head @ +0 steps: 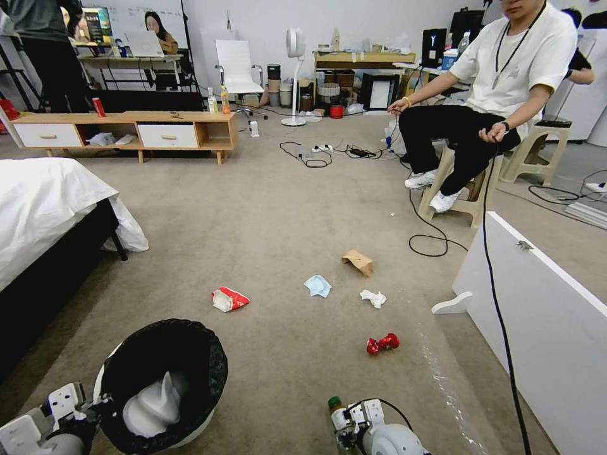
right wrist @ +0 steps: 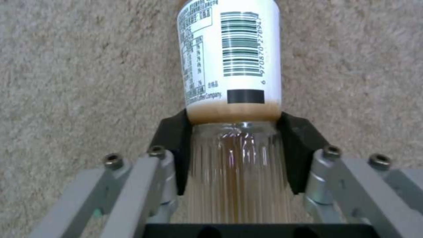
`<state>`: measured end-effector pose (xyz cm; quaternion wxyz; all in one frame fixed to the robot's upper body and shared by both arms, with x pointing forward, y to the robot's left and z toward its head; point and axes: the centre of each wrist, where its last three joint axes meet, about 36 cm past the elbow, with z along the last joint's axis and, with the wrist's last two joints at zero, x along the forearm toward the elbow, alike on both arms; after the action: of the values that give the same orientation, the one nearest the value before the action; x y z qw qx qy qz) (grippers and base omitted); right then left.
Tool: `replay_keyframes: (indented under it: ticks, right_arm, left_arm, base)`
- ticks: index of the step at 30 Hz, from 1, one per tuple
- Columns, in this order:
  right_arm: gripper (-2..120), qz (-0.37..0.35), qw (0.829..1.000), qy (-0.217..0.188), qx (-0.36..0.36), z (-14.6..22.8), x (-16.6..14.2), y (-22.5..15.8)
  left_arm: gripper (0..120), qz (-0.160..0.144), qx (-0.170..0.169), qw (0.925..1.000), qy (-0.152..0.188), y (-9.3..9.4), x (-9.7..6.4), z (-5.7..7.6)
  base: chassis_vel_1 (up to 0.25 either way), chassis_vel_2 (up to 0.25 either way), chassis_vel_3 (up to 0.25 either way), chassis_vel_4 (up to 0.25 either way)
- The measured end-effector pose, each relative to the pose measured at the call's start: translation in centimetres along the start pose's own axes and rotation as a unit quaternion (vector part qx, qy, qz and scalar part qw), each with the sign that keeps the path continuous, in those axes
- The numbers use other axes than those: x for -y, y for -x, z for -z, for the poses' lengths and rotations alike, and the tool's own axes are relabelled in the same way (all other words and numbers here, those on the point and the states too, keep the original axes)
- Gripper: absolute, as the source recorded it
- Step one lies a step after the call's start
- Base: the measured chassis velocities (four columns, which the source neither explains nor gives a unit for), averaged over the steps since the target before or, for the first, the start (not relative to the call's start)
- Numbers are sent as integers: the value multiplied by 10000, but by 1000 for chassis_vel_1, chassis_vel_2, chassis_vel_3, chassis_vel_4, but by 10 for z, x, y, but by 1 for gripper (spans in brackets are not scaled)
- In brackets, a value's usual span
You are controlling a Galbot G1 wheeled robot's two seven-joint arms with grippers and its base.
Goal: Pick up the trash bin and place the garbage on the floor into it.
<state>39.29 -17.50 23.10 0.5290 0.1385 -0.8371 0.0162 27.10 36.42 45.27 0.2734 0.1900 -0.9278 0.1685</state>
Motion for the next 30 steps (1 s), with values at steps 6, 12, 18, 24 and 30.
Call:
replay_keyframes:
  ticks: [6,12,18,24,30]
  right_arm:
    - [28,-34,10000,-15,22,-1,7,-6]
    - [26,-129,9996,-9,243,8,26,-28]
    - [26,-57,9949,-10,1012,43,37,-82]
    - [26,354,9797,-82,1971,87,25,-160]
    - [26,695,9586,-275,2746,108,12,-214]
  left_arm:
    - [2,-1,-6,10000,11,0,0,0]
    - [2,-31,-11,10000,18,0,2,0]
    - [2,-108,7,9999,33,-1,6,1]
    - [2,-208,25,9998,73,-3,12,2]
    - [2,-321,41,9994,90,-6,18,4]
  base:
    - [0,0,0,0]
    - [0,0,0,0]
    - [0,0,0,0]
    - [0,0,0,0]
    - [0,0,0,0]
